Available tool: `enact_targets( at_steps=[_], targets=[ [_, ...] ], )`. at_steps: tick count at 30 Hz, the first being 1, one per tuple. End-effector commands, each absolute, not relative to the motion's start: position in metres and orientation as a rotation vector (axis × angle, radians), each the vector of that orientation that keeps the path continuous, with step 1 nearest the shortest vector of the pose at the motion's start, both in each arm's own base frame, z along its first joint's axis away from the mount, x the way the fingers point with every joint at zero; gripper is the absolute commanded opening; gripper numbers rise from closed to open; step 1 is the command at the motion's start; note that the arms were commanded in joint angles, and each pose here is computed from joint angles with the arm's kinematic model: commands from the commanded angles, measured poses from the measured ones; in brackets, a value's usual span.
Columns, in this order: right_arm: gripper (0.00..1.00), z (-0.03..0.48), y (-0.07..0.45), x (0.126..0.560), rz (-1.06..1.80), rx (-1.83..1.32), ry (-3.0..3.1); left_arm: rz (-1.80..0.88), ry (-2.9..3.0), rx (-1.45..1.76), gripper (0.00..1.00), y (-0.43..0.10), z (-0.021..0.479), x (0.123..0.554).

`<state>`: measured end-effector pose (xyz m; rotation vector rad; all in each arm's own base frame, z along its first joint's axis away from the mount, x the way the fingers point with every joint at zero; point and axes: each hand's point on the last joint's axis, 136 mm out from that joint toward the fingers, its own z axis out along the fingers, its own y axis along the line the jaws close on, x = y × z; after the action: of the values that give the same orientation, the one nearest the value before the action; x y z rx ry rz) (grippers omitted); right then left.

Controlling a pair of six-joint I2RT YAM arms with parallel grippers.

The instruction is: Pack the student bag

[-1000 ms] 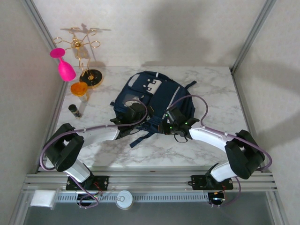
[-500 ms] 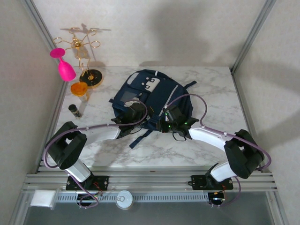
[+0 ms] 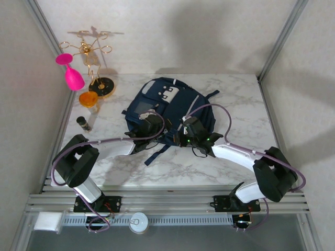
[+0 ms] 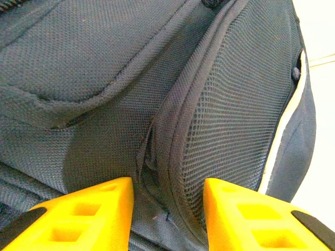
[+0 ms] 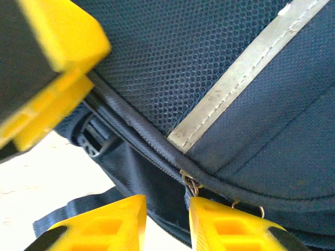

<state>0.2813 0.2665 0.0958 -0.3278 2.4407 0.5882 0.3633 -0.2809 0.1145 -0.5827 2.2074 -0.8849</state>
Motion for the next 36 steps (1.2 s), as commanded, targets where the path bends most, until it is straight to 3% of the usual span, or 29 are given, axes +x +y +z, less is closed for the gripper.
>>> enact_targets(
  at_steps=[1,6,16,28,32,36],
  targets=[
    [0.29,0.092,0.264,0.290,0.502,-0.319,2.448,-0.896,2.198,-0.611,0.39,-0.278,0.113,0.367],
    [0.37,0.091,0.262,0.283,0.516,-0.302,2.427,-0.876,2.199,-0.611,0.39,-0.275,0.112,0.367],
    [0.39,0.072,0.267,0.295,0.452,-0.249,2.478,-0.899,2.219,-0.621,0.38,-0.280,0.101,0.367],
    [0.25,0.088,0.288,0.306,0.457,-0.352,2.385,-0.888,2.216,-0.618,0.38,-0.278,0.101,0.369],
    [0.35,0.083,0.279,0.304,0.449,-0.293,2.382,-0.888,2.220,-0.619,0.38,-0.278,0.100,0.369],
    [0.37,0.067,0.261,0.313,0.312,-0.172,2.417,-0.887,2.219,-0.622,0.38,-0.277,0.100,0.369]
  ],
)
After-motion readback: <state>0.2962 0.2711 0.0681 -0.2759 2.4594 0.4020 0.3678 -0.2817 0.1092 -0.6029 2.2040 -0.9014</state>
